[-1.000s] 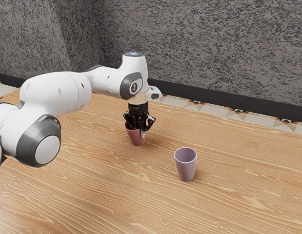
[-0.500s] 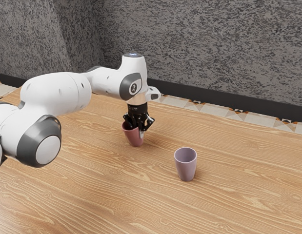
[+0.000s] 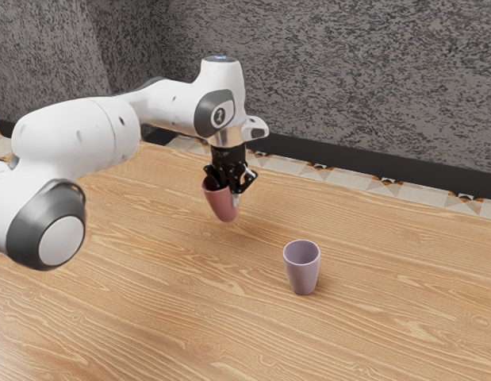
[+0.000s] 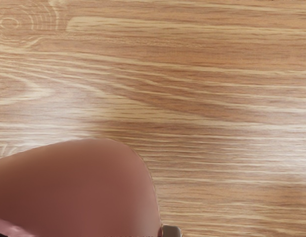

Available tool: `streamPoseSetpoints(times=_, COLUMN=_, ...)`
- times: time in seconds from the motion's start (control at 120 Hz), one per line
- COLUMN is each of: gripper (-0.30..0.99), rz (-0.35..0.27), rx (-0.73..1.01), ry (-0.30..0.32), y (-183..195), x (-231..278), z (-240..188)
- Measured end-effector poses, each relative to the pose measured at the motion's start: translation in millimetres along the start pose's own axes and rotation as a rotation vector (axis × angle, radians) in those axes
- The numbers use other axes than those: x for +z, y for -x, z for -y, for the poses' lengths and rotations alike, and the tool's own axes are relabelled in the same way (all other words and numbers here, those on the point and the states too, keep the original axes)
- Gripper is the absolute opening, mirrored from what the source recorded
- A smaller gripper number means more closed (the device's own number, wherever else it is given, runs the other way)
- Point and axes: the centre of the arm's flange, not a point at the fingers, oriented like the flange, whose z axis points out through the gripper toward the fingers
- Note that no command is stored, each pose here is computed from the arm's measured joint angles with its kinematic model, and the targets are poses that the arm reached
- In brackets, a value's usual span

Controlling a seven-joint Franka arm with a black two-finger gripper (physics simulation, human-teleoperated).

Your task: Place the left cup onto the right cup

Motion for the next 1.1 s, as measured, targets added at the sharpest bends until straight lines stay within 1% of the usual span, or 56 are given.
streamPoseSetpoints(times=0.175, gripper=-0.06, rz=-0.008, rx=0.082, ry=0.002, y=24.5, x=-37.8, z=-56.3)
streamPoseSetpoints(times=0.325, gripper=-0.06, rz=-0.003, rx=0.153, ry=0.007, y=45.3, x=-52.7, z=-107.2)
streamPoseSetpoints(times=0.425, gripper=-0.06, rz=0.004, rx=0.186, ry=0.001, y=55.8, x=-56.3, z=-131.6)
streamPoseSetpoints(times=0.825, gripper=-0.06, rz=0.037, rx=0.239, ry=-0.001, y=68.5, x=-38.2, z=-185.5)
streamPoseSetpoints(times=1.1, gripper=-0.06, rz=0.035, rx=0.244, ry=0.000, y=73.4, x=-37.8, z=-201.7)
